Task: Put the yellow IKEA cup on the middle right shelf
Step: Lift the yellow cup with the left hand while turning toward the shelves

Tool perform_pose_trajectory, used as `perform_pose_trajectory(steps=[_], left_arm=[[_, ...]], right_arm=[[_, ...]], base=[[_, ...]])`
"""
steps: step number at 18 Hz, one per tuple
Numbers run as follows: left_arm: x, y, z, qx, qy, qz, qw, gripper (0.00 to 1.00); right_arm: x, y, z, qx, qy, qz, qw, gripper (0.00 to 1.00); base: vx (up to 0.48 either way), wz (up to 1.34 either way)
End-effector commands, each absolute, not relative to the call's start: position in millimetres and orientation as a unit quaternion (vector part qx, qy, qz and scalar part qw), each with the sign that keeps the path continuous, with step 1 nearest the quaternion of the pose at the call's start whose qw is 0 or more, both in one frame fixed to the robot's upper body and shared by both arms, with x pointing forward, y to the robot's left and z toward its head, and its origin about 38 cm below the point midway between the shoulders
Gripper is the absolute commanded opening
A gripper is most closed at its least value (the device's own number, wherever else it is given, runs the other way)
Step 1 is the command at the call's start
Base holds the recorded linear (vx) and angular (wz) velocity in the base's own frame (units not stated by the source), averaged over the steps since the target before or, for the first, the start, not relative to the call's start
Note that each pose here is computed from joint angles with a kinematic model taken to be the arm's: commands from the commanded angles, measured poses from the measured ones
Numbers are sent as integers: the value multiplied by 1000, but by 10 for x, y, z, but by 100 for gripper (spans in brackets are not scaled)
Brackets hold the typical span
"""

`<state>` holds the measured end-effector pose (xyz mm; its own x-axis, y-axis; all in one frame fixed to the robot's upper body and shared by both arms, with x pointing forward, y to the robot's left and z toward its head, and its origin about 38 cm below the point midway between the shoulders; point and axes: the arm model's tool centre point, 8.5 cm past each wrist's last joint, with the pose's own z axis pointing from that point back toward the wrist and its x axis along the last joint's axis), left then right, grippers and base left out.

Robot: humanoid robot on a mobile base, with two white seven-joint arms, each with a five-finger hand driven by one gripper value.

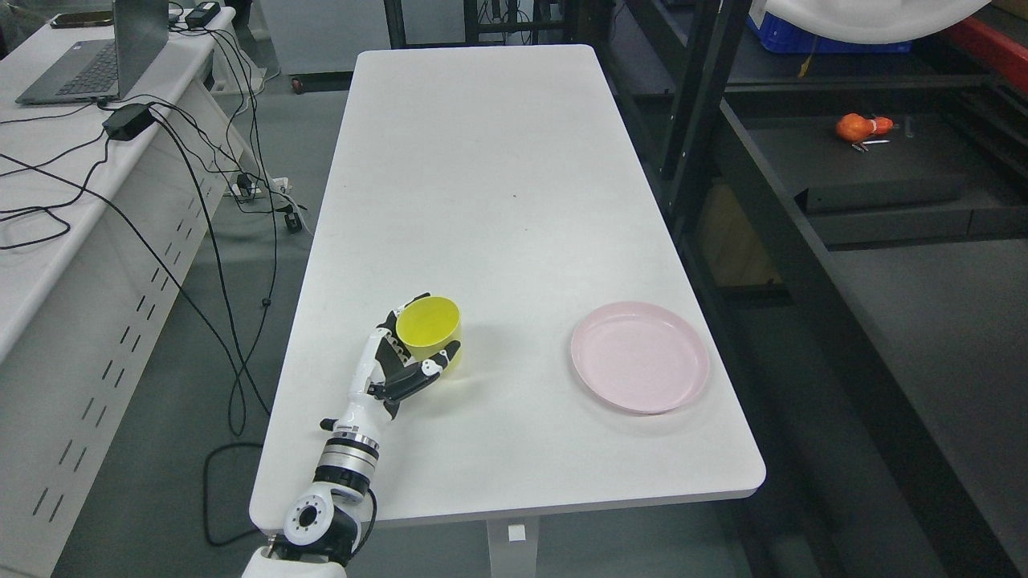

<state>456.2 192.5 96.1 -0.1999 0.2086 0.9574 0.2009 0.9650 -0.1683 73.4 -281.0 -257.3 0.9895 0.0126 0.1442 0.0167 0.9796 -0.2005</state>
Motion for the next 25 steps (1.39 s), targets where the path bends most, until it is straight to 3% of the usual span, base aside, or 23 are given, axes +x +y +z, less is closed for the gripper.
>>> perform_pose_trajectory(steps=[1, 25], left_arm=[[4233, 2040, 1368, -139, -824, 12, 550, 2], [3956, 2026, 1509, -149, -837, 8, 527, 4]], right_arm=[[644, -2909, -2572, -108, -66, -4, 992, 99], [644, -2909, -2572, -108, -66, -4, 992, 99]], base=[[0, 0], [-122, -121]])
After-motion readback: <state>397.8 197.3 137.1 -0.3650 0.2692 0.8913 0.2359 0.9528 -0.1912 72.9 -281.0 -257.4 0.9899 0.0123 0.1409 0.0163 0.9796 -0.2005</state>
